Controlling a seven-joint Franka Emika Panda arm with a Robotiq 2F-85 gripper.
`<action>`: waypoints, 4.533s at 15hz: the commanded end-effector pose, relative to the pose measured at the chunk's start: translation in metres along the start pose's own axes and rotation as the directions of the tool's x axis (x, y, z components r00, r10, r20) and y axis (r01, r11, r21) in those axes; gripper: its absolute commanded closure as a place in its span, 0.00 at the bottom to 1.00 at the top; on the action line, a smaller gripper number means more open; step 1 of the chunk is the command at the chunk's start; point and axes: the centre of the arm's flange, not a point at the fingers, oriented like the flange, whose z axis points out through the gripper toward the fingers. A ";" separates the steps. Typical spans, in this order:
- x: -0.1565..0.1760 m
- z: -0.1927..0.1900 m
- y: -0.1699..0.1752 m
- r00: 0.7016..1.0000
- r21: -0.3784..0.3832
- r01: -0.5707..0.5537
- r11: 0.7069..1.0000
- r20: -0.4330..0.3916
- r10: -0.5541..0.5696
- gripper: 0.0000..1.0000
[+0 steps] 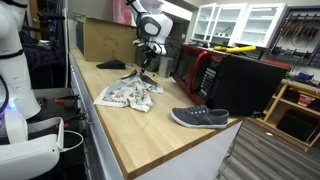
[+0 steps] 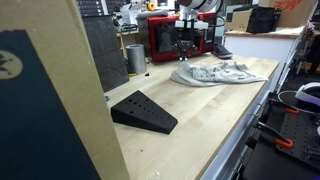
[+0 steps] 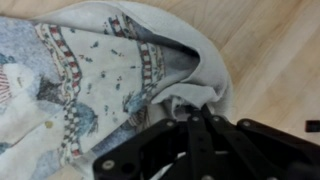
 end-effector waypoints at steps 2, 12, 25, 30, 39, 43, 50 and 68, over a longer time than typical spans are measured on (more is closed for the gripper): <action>-0.082 -0.041 0.001 0.984 0.103 0.157 0.982 -0.101 -0.146 1.00; -0.222 -0.046 0.002 0.833 0.127 0.514 0.848 -0.310 -0.458 1.00; -0.342 -0.034 0.034 0.575 0.053 0.805 0.591 -0.315 -0.755 0.59; -0.273 -0.053 0.028 0.725 0.061 0.681 0.729 -0.190 -0.662 0.21; -0.121 -0.012 0.081 0.883 -0.106 0.464 0.880 -0.032 -0.469 0.00; -0.098 0.018 0.112 0.874 -0.163 0.456 0.875 -0.102 -0.474 0.00; -0.073 0.048 0.180 0.874 -0.244 0.398 0.884 -0.190 -0.446 0.00; -0.024 0.090 0.201 0.909 -0.403 0.196 0.894 -0.267 -0.320 0.82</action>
